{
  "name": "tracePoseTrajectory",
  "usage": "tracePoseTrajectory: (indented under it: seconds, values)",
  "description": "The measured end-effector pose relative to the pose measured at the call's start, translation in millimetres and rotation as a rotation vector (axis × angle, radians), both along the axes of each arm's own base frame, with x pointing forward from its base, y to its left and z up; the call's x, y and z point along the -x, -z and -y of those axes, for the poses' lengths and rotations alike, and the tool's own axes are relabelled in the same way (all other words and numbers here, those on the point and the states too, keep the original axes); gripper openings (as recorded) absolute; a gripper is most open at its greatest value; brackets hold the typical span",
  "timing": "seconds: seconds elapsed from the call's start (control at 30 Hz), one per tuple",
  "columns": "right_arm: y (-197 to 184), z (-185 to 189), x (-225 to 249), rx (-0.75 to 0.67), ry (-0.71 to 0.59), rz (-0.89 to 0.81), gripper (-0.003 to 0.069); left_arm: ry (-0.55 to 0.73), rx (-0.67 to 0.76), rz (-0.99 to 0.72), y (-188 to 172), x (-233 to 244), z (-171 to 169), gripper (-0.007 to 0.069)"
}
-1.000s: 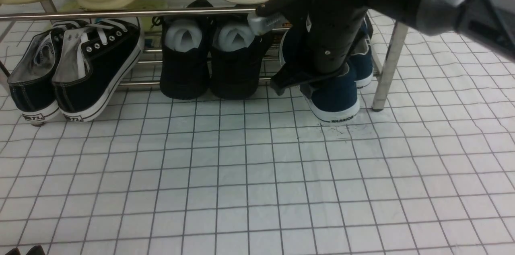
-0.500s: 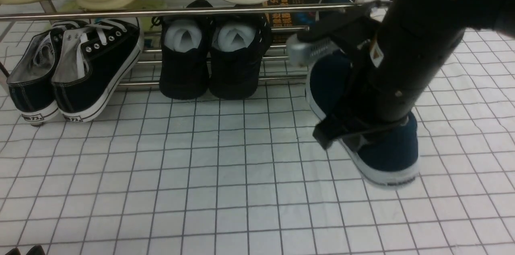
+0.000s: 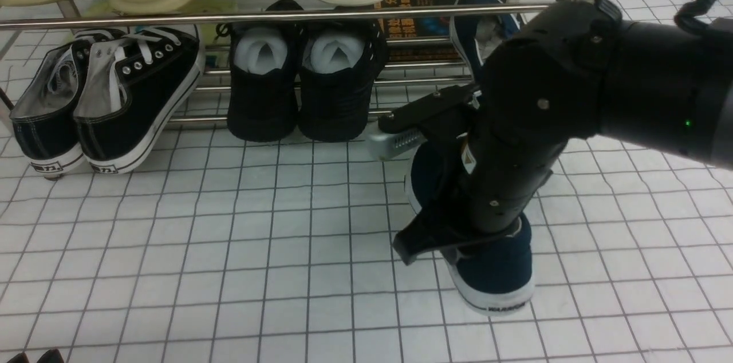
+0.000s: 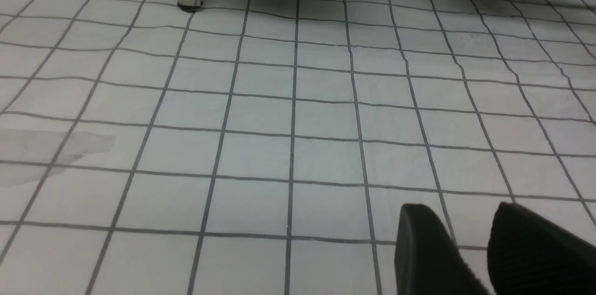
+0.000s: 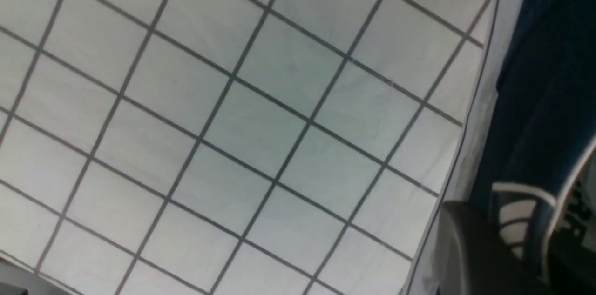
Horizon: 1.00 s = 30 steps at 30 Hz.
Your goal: Take the shoes off the shelf with your hand from the white checkered tablecloth.
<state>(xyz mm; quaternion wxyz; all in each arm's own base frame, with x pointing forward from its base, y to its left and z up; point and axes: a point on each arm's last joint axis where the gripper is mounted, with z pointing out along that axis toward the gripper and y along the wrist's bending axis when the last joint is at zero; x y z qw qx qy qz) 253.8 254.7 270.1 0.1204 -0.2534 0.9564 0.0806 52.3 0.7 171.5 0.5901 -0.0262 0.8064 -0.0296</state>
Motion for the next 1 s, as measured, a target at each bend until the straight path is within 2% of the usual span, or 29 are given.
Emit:
tracePoseTrajectory:
  seconds: [0.23,0.53,0.7,0.73,0.87,0.9,0.93,1.0]
  values:
    - [18,-12,-12,-0.046,0.036,0.022,0.0033,0.000,-0.001,0.000,0,0,0,0.0239]
    - [18,-13,-17,-0.062,0.112,0.060,0.0035,0.000,-0.001,0.000,0,0,0,0.0239]
    - [29,-16,-20,-0.063,0.161,0.038,0.0061,0.000,-0.001,0.000,0,0,0,0.0239]
    - [31,-17,-21,-0.061,0.165,0.031,0.0078,0.000,-0.001,0.000,0,0,0,0.0239]
    - [35,-19,-21,-0.064,0.172,0.013,0.0246,-0.001,-0.018,0.001,0,0,-1,0.0239]
    - [36,-19,-21,-0.064,0.171,0.013,0.0254,-0.001,-0.018,0.001,0,0,-1,0.0239]
    - [33,-19,-22,-0.062,0.157,0.018,0.0311,-0.002,-0.023,0.001,0,0,-1,0.0239]
    - [24,-19,-24,-0.046,0.118,0.039,0.0367,-0.002,-0.023,0.001,0,0,-1,0.0239]
